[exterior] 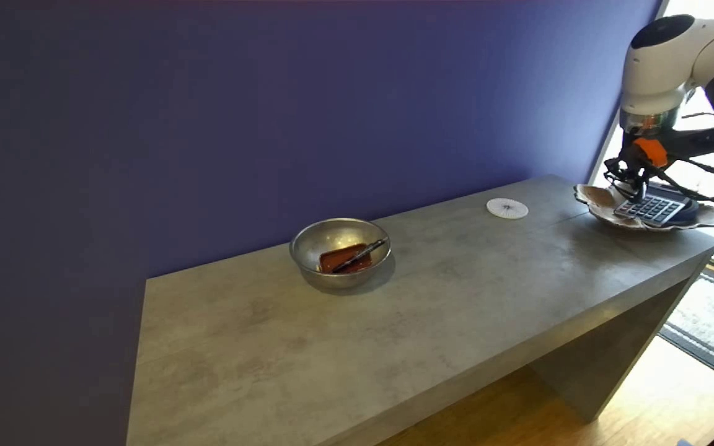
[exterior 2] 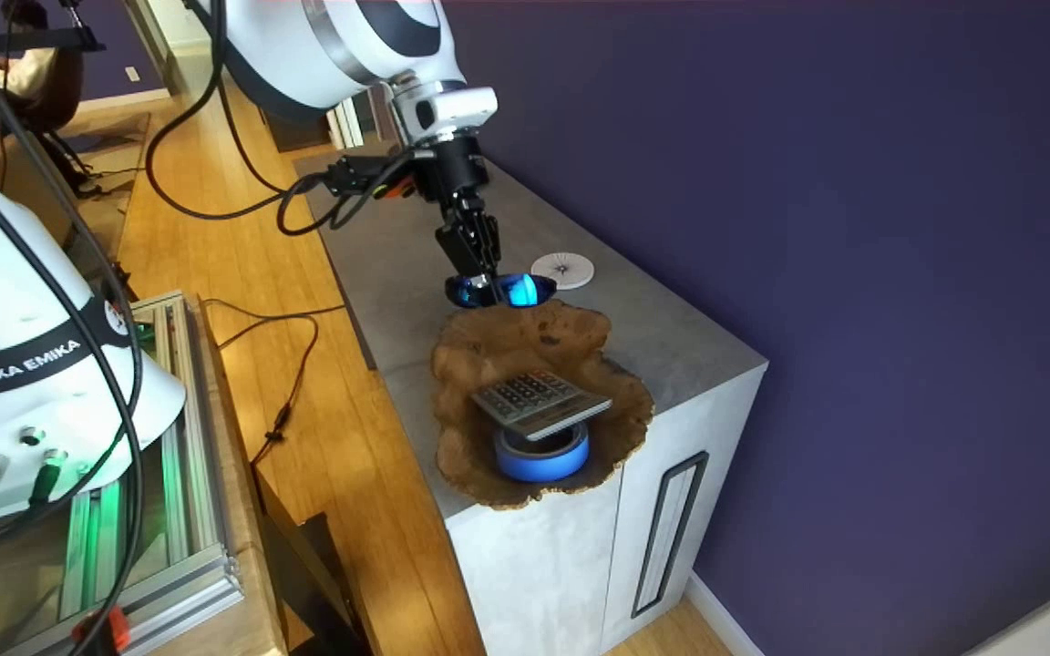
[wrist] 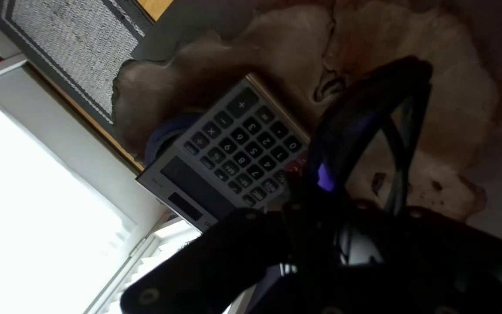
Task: Pick up the sun glasses and put them in the brown bowl
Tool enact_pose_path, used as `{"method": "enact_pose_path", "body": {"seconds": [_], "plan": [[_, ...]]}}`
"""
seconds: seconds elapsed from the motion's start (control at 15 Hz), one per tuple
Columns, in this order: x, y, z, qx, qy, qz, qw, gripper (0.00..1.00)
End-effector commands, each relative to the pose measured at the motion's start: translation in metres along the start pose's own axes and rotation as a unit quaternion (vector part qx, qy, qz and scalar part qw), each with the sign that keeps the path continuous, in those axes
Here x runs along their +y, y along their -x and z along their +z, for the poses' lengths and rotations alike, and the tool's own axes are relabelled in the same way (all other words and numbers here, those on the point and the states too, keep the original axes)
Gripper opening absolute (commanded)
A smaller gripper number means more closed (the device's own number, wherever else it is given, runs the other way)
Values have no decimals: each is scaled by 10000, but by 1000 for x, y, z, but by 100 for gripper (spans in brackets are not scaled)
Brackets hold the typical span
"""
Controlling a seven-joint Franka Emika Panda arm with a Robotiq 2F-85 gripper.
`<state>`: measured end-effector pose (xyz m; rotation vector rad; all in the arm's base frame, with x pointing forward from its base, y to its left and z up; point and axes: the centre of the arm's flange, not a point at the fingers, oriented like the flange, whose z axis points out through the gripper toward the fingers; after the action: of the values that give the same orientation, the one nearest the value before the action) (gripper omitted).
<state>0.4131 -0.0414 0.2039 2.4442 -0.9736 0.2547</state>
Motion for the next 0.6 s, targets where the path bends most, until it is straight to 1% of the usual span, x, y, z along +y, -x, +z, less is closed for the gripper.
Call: {"method": "enact_pose_path", "body": {"seconds": [0.0, 0.07, 0.13, 0.27, 0.33, 0.4, 0.47, 0.53], "plan": [[-21, -10, 22, 4, 74, 92, 9999, 40], [-23, -11, 25, -19, 120, 123, 9999, 42], [-23, -11, 27, -32, 168, 111, 9998, 47], [-21, -13, 22, 50, 219, 226, 9995, 61], [-21, -14, 16, 110, 150, 270, 9995, 69], [-20, -11, 4, 177, 33, 283, 9994, 76], [-20, -7, -9, 160, -193, 213, 9995, 82], [-20, 2, -30, 221, -567, -73, 9981, 90]]}}
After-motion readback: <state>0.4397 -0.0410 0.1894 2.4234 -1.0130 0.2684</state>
